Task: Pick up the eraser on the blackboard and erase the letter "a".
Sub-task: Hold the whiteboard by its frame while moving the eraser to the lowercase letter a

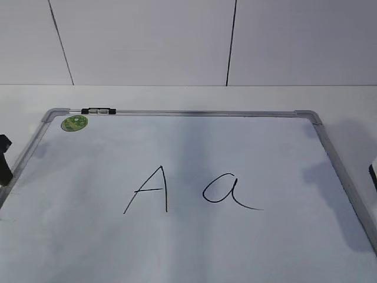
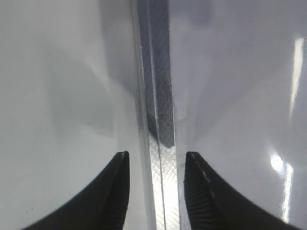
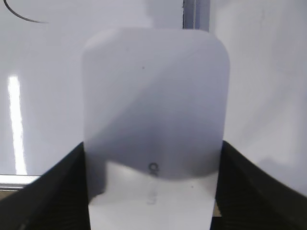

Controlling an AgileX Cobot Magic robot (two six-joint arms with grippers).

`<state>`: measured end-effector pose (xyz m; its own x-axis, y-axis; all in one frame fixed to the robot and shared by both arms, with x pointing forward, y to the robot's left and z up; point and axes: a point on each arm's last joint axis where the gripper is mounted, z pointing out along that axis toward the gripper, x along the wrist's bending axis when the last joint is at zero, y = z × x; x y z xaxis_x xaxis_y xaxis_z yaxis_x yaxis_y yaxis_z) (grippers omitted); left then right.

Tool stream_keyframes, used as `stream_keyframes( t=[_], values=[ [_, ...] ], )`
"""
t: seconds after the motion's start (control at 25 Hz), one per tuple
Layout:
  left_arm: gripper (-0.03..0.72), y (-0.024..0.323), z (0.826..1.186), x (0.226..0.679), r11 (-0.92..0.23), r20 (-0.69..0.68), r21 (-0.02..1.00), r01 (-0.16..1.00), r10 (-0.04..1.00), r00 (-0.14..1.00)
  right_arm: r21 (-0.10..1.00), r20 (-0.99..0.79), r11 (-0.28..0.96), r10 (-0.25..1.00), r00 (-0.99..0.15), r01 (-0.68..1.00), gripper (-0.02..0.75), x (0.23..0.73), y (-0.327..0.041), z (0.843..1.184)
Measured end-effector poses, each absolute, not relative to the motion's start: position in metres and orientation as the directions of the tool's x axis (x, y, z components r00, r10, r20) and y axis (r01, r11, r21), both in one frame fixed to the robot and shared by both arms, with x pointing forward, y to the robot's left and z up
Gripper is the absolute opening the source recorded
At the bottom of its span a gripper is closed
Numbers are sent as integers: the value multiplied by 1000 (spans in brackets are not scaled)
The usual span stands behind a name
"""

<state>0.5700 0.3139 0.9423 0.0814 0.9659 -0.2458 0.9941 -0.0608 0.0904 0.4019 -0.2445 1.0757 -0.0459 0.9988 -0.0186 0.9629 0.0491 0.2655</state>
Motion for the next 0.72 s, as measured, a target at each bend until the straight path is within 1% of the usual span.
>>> stream_keyframes(
  t=[0.16,0.36,0.72],
  values=[
    [284,313,935,571,-62,-261,73,995,962,79,266,-20,52,999,-48,963,555,402,-245,1076],
    [230,313,929,572,-61,-267,56,997,961,74,266,-20,54,999,-51,963,555,402,-245,1076],
    [217,314,930,573,-56,-269,63,996,961,71,266,-21,55,998,-51,963,555,402,-245,1076]
  ],
)
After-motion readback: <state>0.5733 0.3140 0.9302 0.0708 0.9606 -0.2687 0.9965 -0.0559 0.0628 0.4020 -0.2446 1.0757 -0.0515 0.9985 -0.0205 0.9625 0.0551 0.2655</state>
